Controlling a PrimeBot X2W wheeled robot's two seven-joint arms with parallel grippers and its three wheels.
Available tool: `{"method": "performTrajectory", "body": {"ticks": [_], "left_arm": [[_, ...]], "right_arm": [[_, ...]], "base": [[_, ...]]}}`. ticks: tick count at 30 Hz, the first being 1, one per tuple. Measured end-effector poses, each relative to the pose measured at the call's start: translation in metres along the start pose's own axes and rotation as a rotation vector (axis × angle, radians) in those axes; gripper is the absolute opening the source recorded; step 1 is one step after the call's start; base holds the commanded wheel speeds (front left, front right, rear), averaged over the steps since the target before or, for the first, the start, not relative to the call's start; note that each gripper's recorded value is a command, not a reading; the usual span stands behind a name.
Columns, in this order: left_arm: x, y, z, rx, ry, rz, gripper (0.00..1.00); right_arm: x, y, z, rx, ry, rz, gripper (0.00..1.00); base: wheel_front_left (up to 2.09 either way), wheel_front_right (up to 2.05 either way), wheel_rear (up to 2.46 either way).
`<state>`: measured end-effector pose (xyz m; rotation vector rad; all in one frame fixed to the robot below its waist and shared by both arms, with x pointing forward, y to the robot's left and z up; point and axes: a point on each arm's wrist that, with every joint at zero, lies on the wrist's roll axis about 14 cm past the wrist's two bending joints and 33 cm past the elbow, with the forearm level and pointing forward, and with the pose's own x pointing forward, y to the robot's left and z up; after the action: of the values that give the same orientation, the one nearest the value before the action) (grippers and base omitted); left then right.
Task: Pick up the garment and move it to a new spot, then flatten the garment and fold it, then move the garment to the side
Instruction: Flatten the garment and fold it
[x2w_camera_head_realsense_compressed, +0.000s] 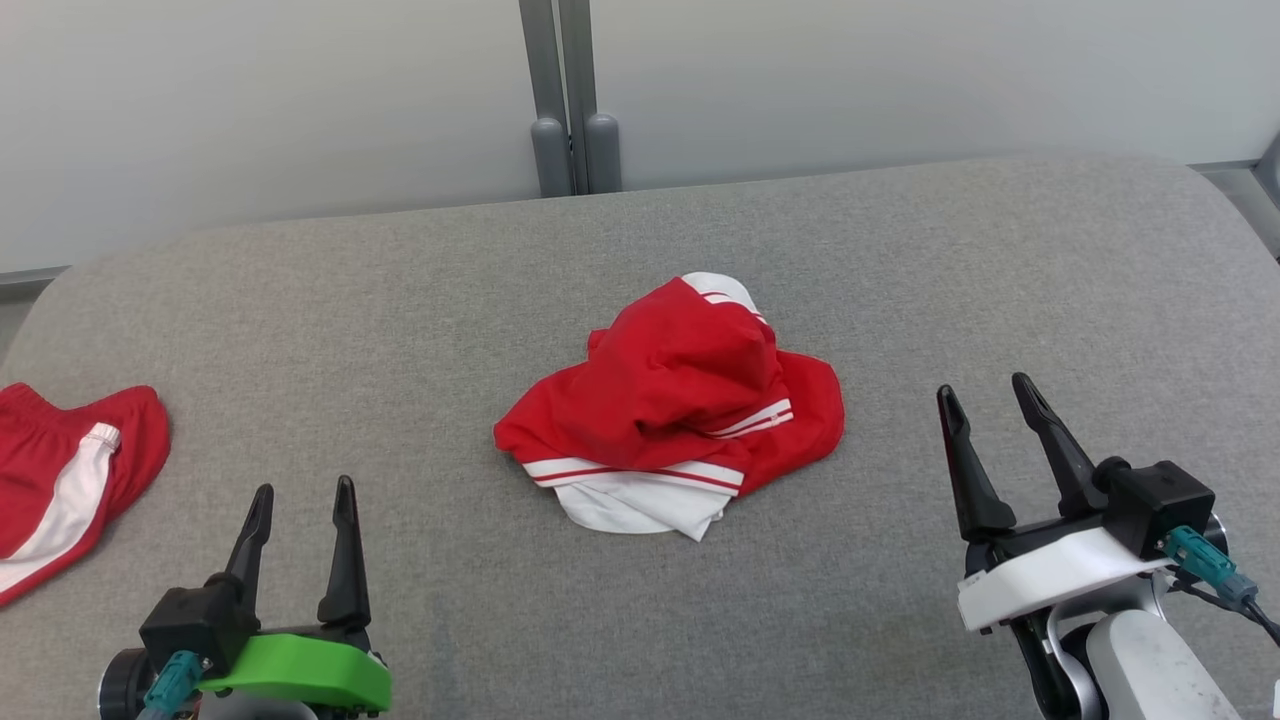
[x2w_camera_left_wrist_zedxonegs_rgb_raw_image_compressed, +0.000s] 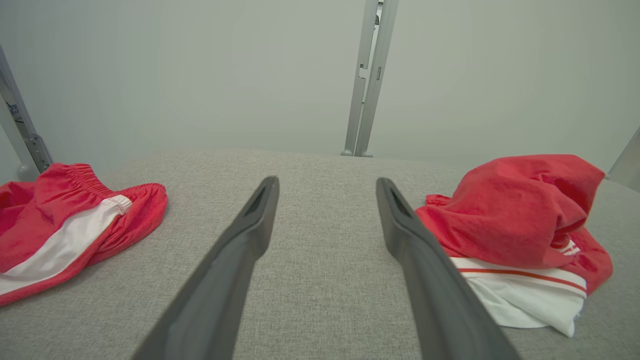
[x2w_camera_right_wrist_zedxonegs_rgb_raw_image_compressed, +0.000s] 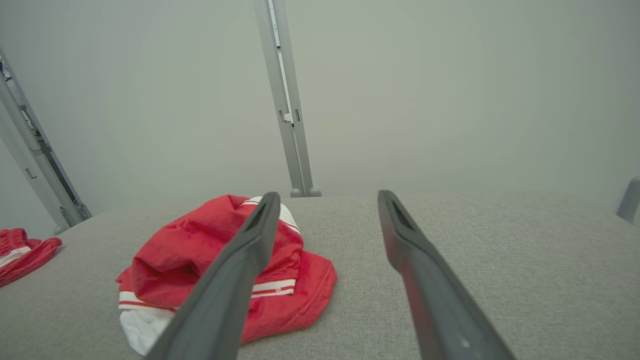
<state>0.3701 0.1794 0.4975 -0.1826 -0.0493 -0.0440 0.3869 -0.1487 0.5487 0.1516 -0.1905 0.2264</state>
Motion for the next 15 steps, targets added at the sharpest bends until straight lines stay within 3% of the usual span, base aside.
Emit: {"method": "performTrajectory", "body": {"ticks": [15], "left_arm": [[-0.0021,-0.0029,-0.0062,0.002,0.015,-0.009,1.0]], "right_arm": [[-0.0005,0.0068,-0.003,0.002,0.01,0.021,1.0]], "base": [[0.0,0.0,0.0]]}}
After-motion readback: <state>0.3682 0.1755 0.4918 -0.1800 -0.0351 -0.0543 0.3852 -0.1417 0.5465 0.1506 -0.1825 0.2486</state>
